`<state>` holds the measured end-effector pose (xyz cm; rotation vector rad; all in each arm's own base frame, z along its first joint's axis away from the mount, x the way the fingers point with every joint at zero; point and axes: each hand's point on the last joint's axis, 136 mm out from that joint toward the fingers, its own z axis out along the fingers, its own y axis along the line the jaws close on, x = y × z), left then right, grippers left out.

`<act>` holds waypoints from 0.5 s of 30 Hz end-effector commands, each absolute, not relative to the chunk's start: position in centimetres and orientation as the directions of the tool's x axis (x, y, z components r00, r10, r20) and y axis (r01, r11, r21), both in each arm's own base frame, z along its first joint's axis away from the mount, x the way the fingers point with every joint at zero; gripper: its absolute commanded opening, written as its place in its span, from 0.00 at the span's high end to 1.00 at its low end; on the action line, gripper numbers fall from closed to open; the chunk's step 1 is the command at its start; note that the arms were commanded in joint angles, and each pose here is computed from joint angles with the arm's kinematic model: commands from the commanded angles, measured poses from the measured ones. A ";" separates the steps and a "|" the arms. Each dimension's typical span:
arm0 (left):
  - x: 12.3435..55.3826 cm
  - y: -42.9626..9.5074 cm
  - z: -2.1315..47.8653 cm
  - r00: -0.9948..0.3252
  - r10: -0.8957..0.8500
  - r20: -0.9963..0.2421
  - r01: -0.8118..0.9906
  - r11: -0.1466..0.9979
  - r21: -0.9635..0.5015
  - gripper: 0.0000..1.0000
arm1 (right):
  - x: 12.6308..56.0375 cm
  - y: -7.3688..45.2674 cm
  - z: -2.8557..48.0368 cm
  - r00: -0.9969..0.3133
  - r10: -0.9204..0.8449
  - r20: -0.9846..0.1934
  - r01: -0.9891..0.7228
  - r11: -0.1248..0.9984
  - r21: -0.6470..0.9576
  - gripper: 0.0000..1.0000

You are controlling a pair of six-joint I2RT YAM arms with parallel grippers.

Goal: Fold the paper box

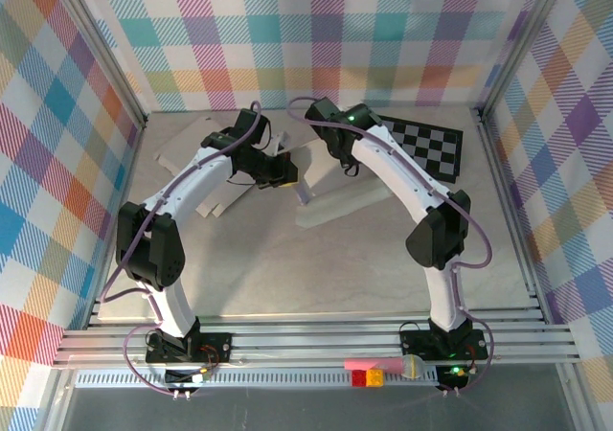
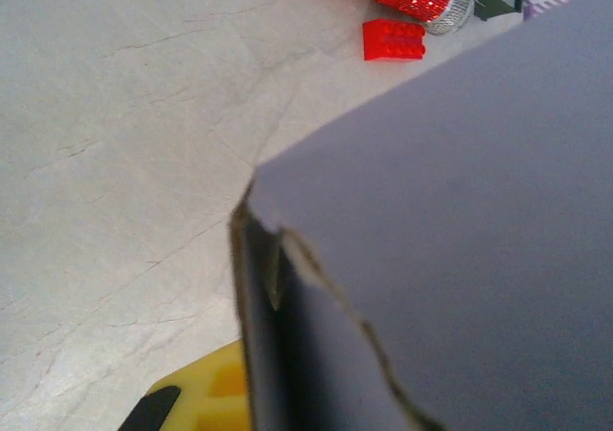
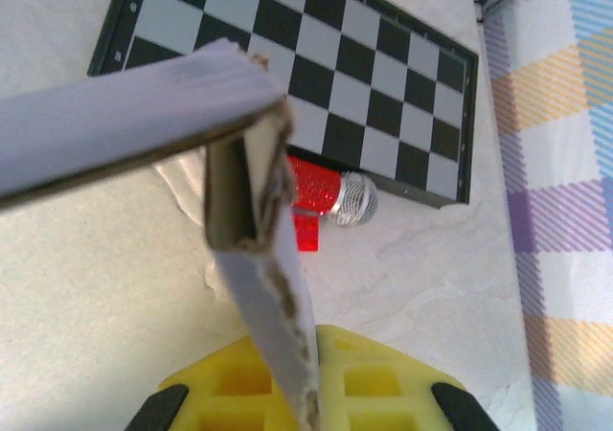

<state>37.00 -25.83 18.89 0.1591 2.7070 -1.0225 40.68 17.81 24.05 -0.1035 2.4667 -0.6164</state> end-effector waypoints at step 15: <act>34.8 -24.6 5.1 -0.974 -0.066 -0.218 0.029 0.914 -0.405 0.90 | 34.0 17.7 12.5 -0.890 0.011 -0.456 0.193 0.915 -0.355 1.00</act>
